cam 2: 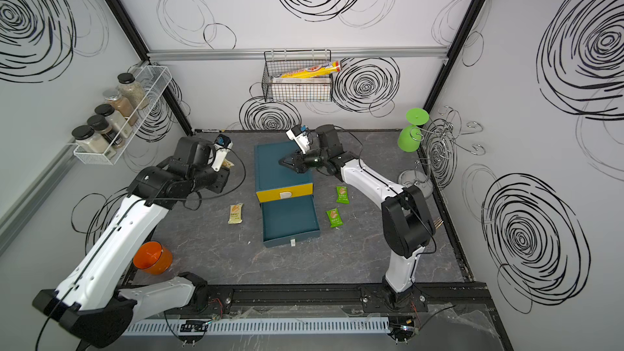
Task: Take the cookies out of the drawer
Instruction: Place the cookie at the center of the board.
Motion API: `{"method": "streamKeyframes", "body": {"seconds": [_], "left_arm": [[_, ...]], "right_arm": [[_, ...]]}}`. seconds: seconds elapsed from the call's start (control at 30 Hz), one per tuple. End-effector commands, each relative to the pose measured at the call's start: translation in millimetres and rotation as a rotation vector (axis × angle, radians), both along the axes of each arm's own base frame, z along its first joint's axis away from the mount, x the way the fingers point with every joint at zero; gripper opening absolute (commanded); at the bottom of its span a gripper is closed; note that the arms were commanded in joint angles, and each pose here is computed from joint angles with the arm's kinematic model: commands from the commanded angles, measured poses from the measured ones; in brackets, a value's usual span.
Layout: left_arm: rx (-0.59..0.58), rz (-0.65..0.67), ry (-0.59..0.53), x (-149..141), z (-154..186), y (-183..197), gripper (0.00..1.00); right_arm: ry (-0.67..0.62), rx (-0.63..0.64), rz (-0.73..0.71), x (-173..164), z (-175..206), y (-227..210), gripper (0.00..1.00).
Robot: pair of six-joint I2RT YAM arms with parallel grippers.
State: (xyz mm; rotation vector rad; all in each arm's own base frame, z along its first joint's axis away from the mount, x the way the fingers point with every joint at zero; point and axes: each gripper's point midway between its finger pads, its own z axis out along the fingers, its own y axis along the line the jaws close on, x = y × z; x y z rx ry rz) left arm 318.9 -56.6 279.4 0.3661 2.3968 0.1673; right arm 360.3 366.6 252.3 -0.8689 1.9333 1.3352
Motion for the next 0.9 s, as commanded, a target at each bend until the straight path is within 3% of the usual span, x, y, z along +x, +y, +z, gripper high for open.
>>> {"method": "streamKeyframes", "body": {"seconds": [0.0,0.1,0.27,0.47,0.53,0.67,0.77,0.87], "left_arm": [[-0.073,0.149,0.058,29.0,-38.8,20.8,0.37],[-0.070,0.282,0.171,38.9,-92.0,45.7,0.35],[-0.047,0.383,0.348,26.6,-176.8,59.6,0.32],[-0.079,0.458,0.435,10.8,-221.3,74.2,0.32],[-0.082,0.467,0.447,9.0,-226.8,76.5,0.38],[-0.100,0.469,0.467,10.7,-233.8,74.4,0.69],[-0.098,0.478,0.483,9.9,-238.7,76.5,0.78],[-0.130,0.472,0.417,19.2,-216.7,74.2,0.87]], "right_arm": [[0.103,-0.084,-0.019,-0.1,-39.9,-5.3,0.15],[0.100,-0.084,-0.019,-1.0,-39.6,-6.0,0.15],[0.105,-0.084,-0.016,-1.9,-41.9,-6.1,0.15],[0.115,-0.085,-0.016,-1.5,-45.4,-5.6,0.15],[0.121,-0.084,-0.013,-1.8,-46.4,-5.1,0.15],[0.124,-0.084,-0.015,-1.4,-47.5,-5.0,0.16],[0.122,-0.082,-0.018,-1.2,-45.7,-5.1,0.17],[0.111,-0.084,-0.021,-1.1,-42.1,-6.0,0.18]]}}
